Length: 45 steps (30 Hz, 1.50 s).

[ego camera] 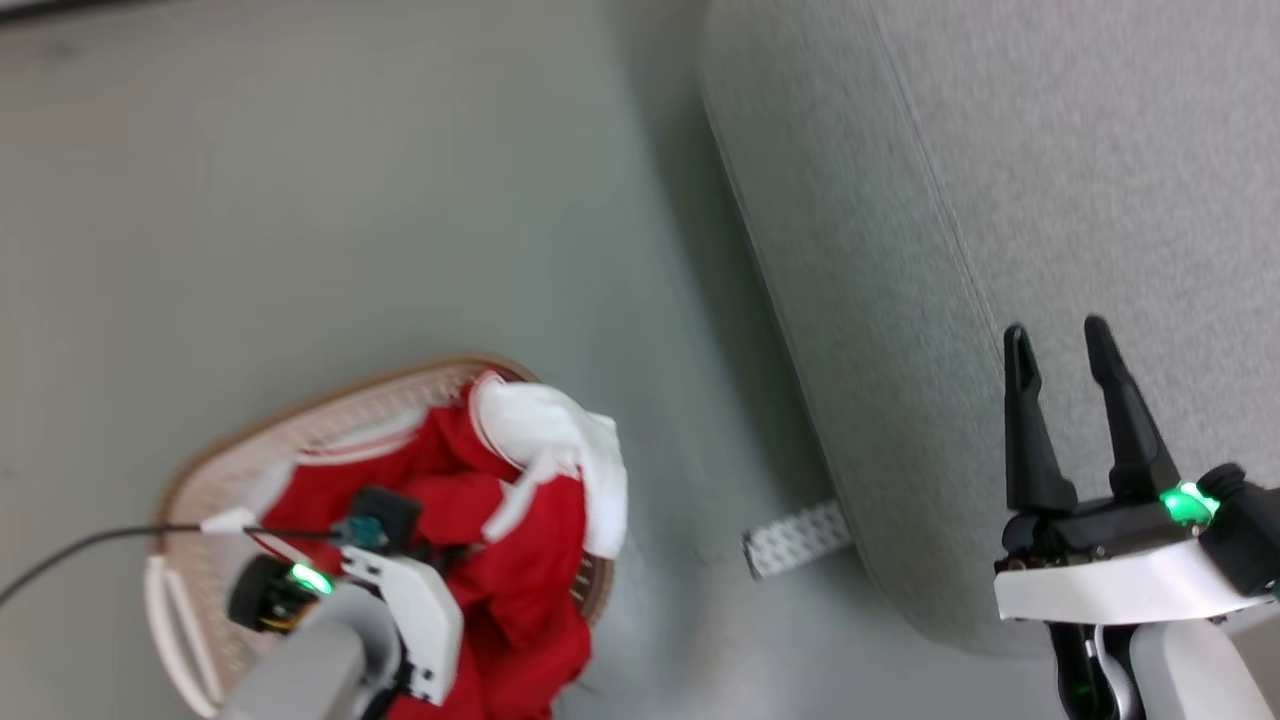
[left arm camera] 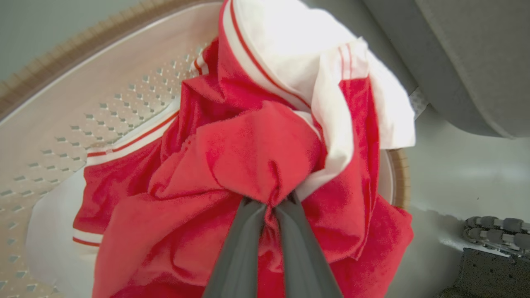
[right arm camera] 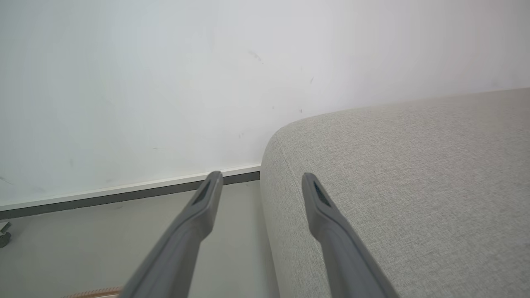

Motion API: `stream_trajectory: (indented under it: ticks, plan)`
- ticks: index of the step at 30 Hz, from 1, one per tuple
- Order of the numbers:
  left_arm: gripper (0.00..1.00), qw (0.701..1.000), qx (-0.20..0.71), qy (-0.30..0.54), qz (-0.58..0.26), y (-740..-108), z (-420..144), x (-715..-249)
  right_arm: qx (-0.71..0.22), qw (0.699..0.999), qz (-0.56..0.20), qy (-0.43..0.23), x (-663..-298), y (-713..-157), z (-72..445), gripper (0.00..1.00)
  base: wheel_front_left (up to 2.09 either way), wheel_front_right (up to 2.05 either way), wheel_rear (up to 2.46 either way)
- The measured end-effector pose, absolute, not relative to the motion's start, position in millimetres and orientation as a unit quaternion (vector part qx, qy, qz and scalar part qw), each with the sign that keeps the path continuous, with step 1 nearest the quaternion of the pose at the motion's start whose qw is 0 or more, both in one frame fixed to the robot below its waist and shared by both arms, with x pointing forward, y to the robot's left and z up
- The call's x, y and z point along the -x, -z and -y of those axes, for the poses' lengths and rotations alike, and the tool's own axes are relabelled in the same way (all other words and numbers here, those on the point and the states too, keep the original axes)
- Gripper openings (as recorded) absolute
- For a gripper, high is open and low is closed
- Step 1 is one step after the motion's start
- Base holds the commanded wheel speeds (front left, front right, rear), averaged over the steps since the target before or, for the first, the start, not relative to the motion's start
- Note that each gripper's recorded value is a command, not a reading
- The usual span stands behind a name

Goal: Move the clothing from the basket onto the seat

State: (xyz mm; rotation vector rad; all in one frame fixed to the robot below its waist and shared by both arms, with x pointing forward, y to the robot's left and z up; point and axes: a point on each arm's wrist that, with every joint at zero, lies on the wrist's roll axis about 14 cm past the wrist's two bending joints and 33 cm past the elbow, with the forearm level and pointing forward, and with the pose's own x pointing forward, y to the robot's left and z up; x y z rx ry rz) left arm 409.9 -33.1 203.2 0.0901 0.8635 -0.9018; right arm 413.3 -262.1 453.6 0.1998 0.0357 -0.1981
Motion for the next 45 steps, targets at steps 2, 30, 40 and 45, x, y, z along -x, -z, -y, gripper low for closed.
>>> stream_trajectory:
  ticks: [2, 30, 40, 45]
  plan:
    - [0.0, 0.822, -0.03, 0.417, -0.387, -223.9, 35.6, -408.8, -0.097, 0.991, -0.01, 0.092, -410.1, -460.5, 257.8, 1.0, 0.0, 0.0, 0.0]
    - [0.0, 0.949, 0.014, 0.314, 0.006, -532.4, -30.8, -428.0, -0.154, 0.979, 0.093, -0.093, -383.4, -547.4, 135.1, 1.0, 0.0, 0.0, 0.0]
    - [0.0, 0.943, 0.008, 0.305, 0.133, -630.2, -36.4, -439.5, -0.16, 0.973, 0.093, -0.136, -381.9, -552.3, 105.5, 1.0, 0.0, 0.0, 0.0]
    - [0.0, 0.941, 0.007, 0.305, 0.147, -644.5, -33.9, -439.8, -0.161, 0.972, 0.091, -0.147, -380.0, -551.9, 97.8, 1.0, 0.0, 0.0, 0.0]
